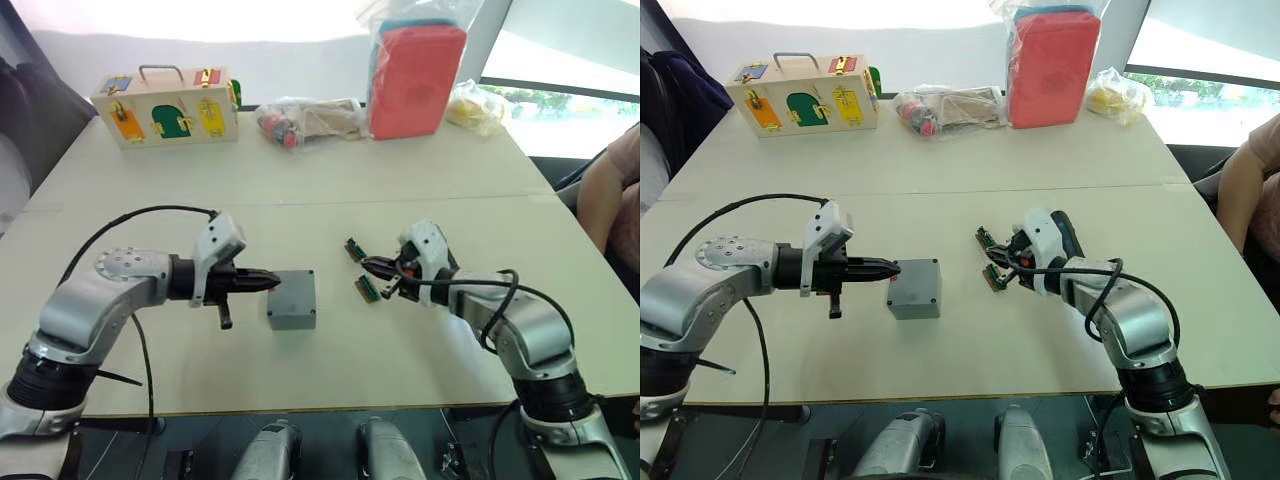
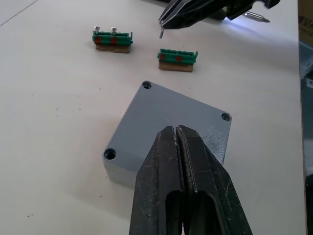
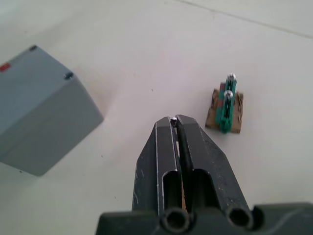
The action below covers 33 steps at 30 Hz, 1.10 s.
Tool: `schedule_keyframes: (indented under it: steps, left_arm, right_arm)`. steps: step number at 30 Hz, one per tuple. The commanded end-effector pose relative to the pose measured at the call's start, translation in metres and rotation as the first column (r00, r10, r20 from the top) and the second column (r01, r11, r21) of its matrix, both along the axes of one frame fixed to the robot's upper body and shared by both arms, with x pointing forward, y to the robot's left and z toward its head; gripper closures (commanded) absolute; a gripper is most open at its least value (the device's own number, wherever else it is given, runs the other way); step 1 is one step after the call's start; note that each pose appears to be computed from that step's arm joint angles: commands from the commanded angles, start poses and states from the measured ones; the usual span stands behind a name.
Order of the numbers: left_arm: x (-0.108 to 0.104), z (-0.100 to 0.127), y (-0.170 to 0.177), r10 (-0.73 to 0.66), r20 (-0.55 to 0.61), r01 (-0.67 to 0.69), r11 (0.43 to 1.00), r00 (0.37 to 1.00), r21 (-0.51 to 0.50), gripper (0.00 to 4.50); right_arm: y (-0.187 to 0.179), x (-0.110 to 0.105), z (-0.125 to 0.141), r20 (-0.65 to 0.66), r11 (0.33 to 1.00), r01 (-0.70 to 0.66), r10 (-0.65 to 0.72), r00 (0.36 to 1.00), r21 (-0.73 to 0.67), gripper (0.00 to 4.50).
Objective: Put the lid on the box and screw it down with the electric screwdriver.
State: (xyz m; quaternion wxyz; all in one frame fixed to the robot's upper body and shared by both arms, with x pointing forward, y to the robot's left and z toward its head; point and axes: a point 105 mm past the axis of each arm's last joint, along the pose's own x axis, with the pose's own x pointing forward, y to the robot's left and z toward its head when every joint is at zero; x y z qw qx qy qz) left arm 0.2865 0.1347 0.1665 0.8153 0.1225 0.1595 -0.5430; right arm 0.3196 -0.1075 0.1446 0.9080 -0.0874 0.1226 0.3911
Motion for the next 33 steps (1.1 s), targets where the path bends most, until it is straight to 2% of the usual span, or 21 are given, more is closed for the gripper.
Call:
schedule_keyframes:
  steps: [1, 5, 8, 14, 23, 33]
  left_arm:
    - [0.001, 0.007, 0.012, 0.021, 0.039, -0.021, 1.000, 0.999, 0.017, 4.50]
    - [0.002, 0.005, 0.025, 0.050, 0.022, -0.050, 0.998, 0.999, 0.025, 4.50]
    - [0.006, 0.001, 0.028, 0.082, 0.025, -0.083, 0.996, 0.996, 0.025, 4.50]
    - [0.000, 0.001, 0.019, 0.073, 0.018, -0.073, 0.997, 0.997, 0.006, 4.50]
    - [-0.001, 0.001, 0.018, 0.082, 0.016, -0.082, 0.997, 0.996, 0.008, 4.50]
    - [0.001, -0.001, 0.016, 0.078, 0.015, -0.079, 0.997, 0.997, 0.013, 4.50]
  right_arm:
    - [0.016, -0.007, 0.037, 0.097, 0.995, -0.083, 0.078, 0.992, 0.057, 4.48]
    - [0.045, -0.016, 0.048, 0.105, 0.970, -0.213, 0.202, 0.974, 0.113, 4.48]
    - [0.056, -0.013, 0.040, 0.102, 0.968, -0.238, 0.230, 0.968, 0.078, 4.48]
    - [0.070, -0.013, 0.030, 0.086, 0.959, -0.271, 0.264, 0.961, 0.086, 4.48]
    - [0.078, -0.008, 0.013, 0.055, 0.962, -0.261, 0.257, 0.965, 0.085, 4.48]
    - [0.073, -0.007, 0.008, 0.045, 0.967, -0.243, 0.240, 0.970, 0.076, 4.48]
